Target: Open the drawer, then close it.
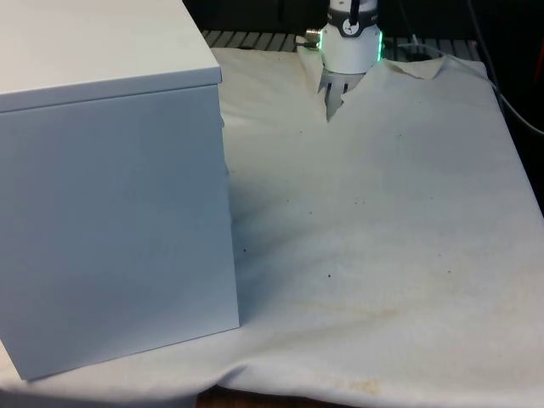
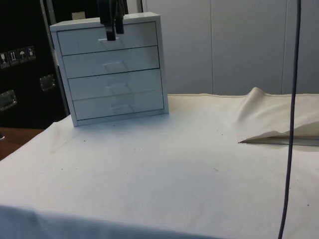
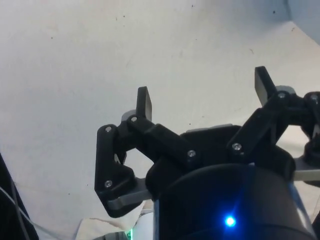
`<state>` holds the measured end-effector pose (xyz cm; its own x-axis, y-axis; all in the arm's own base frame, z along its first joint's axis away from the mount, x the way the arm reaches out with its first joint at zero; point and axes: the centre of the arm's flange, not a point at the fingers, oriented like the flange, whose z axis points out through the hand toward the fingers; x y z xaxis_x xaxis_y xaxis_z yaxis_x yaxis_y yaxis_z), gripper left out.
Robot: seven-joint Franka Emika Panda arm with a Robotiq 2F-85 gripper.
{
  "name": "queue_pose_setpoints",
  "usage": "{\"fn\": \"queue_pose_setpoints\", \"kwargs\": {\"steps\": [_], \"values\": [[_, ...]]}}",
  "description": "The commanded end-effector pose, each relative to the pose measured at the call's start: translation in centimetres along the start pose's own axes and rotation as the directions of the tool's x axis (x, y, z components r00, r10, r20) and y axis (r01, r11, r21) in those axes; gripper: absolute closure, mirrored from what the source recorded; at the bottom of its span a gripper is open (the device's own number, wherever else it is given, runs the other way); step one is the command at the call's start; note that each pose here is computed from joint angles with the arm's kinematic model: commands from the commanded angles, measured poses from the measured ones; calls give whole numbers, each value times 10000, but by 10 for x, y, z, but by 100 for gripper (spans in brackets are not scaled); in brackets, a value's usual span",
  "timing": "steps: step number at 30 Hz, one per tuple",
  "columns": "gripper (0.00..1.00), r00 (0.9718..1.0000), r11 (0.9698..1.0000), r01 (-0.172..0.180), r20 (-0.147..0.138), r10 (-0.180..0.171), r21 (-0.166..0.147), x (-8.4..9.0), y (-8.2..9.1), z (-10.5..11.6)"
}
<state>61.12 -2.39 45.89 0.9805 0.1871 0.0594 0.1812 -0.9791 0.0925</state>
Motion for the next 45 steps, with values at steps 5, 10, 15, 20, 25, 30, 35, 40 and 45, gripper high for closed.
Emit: {"fn": "queue_pose_setpoints", "kwargs": {"steps": [5,10,15,20,25,30,35,40,45], "values": [[0,9995,9995,325,-39,-325,-24,8,11,2],[0,9989,9988,474,-56,-475,-99,14,17,3],[0,9981,9979,601,-116,-604,-242,19,23,4],[0,9964,9962,827,-146,-831,-270,27,34,7],[0,9958,9951,894,-157,-901,-429,29,40,8],[0,9938,9923,1060,-255,-1078,-639,34,47,10],[0,9923,9895,1162,-322,-1194,-865,37,48,12],[0,9890,9841,1307,-531,-1378,-1199,42,43,14],[0,9861,9791,1433,-638,-1537,-1442,44,41,17]]}}
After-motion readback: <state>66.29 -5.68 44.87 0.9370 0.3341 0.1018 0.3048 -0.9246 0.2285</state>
